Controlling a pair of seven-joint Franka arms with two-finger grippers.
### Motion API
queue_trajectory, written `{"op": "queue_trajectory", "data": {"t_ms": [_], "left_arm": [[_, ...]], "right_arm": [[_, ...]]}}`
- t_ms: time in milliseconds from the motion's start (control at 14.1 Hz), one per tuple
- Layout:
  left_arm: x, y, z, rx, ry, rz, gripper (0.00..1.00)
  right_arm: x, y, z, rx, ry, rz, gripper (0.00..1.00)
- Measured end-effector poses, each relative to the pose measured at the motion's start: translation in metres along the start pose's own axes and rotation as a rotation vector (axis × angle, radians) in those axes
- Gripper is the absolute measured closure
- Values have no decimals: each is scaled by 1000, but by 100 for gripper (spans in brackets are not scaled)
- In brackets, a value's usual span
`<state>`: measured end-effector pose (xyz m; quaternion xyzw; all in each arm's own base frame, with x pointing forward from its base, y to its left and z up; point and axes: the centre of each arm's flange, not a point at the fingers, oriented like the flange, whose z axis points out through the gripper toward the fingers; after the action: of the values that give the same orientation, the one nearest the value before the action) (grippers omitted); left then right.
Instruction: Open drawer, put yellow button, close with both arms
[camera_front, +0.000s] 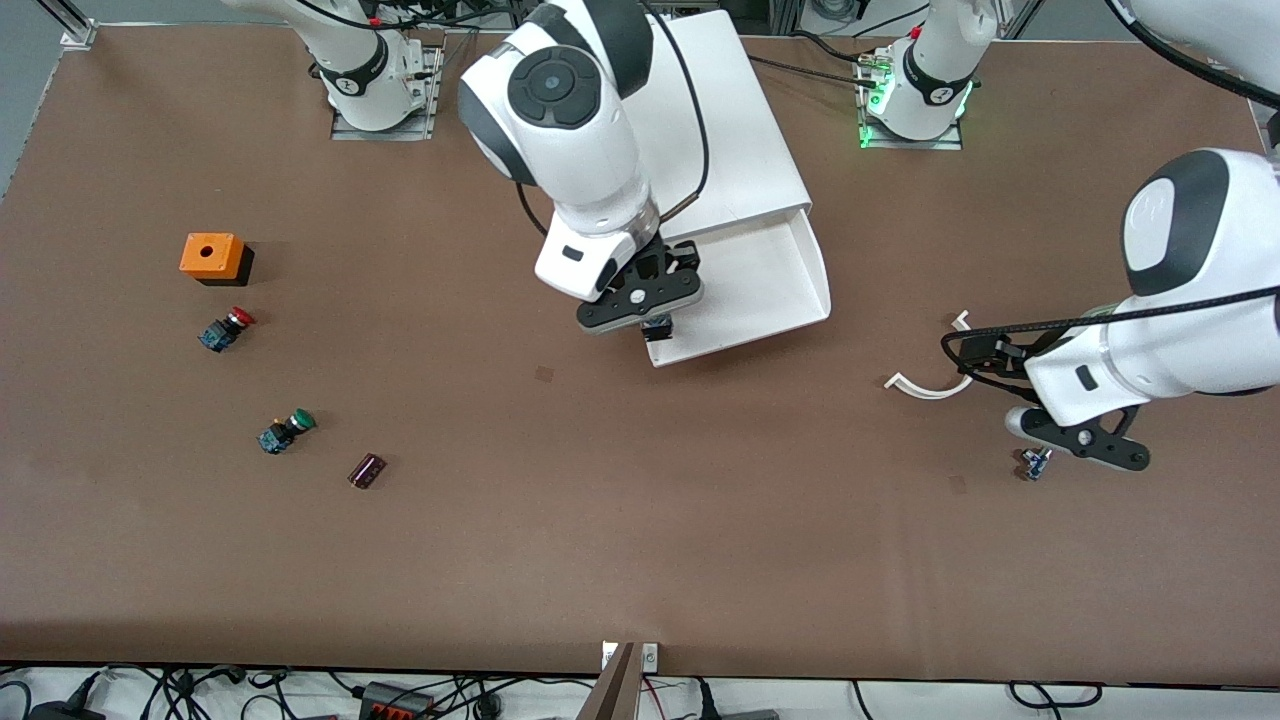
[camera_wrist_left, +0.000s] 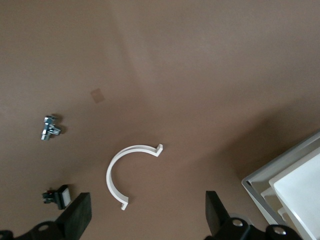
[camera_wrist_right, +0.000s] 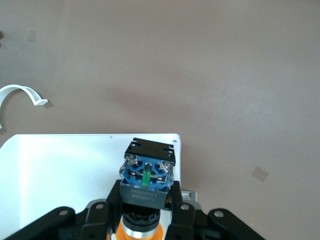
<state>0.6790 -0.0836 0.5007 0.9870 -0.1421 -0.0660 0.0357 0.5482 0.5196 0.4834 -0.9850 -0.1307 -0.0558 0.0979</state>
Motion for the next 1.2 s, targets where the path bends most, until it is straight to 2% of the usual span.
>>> {"op": "queue_trajectory", "data": {"t_ms": [425, 780, 1205], "left_arm": [[7, -1, 21, 19, -37, -194, 0], [9, 6, 31, 20, -55, -222, 0], [9, 6, 34, 20, -63, -228, 0]], "right_arm": [[-11, -26, 57, 32, -48, 3, 60], [-31, -59, 86, 29, -73, -36, 60], [-33, -64, 96, 5, -67, -56, 60]]}}
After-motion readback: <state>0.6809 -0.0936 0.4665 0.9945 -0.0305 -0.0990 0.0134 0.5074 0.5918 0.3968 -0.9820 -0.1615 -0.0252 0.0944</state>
